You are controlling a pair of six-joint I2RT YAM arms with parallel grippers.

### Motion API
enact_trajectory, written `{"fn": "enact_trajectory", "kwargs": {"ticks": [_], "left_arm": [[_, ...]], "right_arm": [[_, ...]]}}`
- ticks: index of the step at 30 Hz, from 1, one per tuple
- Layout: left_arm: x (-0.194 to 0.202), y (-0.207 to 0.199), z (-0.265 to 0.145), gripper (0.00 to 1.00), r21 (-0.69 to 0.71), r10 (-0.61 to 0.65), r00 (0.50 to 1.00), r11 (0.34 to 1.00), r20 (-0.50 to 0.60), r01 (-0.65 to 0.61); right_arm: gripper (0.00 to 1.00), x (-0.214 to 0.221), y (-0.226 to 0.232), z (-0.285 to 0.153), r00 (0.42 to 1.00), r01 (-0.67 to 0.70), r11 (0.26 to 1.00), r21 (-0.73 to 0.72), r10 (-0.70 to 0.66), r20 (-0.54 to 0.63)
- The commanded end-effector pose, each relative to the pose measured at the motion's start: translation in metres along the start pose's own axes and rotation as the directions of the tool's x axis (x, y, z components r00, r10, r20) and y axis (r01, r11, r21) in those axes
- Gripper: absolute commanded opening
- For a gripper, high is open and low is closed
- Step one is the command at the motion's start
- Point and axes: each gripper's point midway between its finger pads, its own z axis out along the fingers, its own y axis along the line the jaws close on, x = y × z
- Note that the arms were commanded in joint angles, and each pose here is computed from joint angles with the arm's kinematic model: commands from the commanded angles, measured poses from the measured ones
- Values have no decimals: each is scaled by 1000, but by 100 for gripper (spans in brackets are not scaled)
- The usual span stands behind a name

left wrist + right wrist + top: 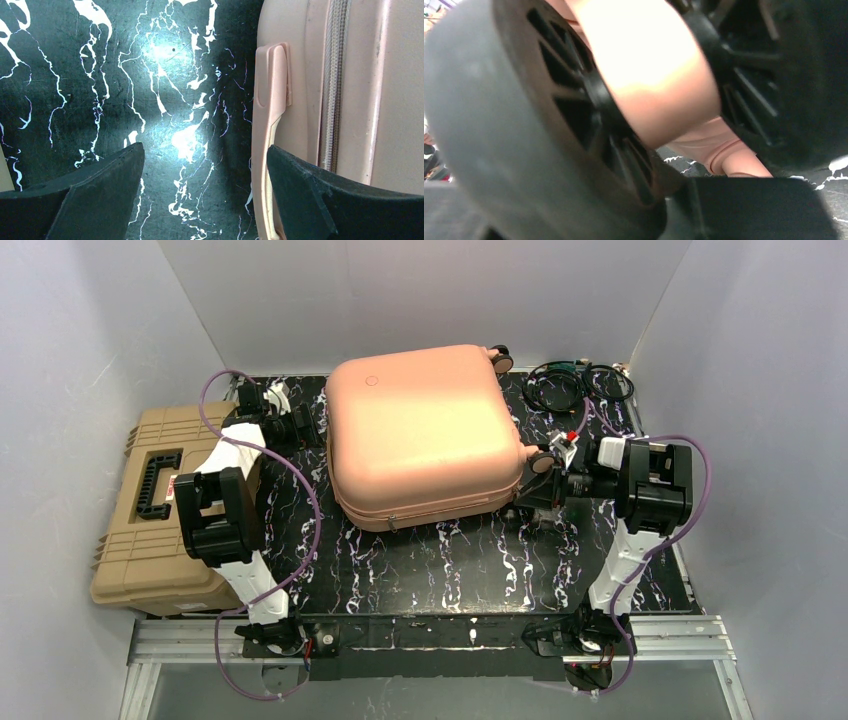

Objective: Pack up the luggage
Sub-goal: Zip the luggage at the center of the board.

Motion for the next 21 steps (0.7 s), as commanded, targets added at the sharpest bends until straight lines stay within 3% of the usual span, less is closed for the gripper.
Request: {"fn": "enact_trajectory", "kwargs": {"ticks": [1, 4, 18, 21], "left_arm": [[-4, 0, -8, 90, -6, 3, 1000, 1000, 16, -3], [-2, 1, -7, 90, -6, 2, 1000, 1000, 12, -2], [9, 5, -2, 90, -13, 2, 1000, 1000, -10, -2], [9, 5, -2, 90, -16, 5, 1000, 1000, -11, -5]], "right_arm": [[30, -12, -4, 1, 1000, 12, 1000, 3, -12, 27], [2, -12, -5, 1, 1000, 5, 1000, 3, -5, 26], [1, 1, -12, -14, 996, -41, 998, 53, 36, 85], [23, 3, -8, -14, 996, -9, 998, 57, 4, 85]]}}
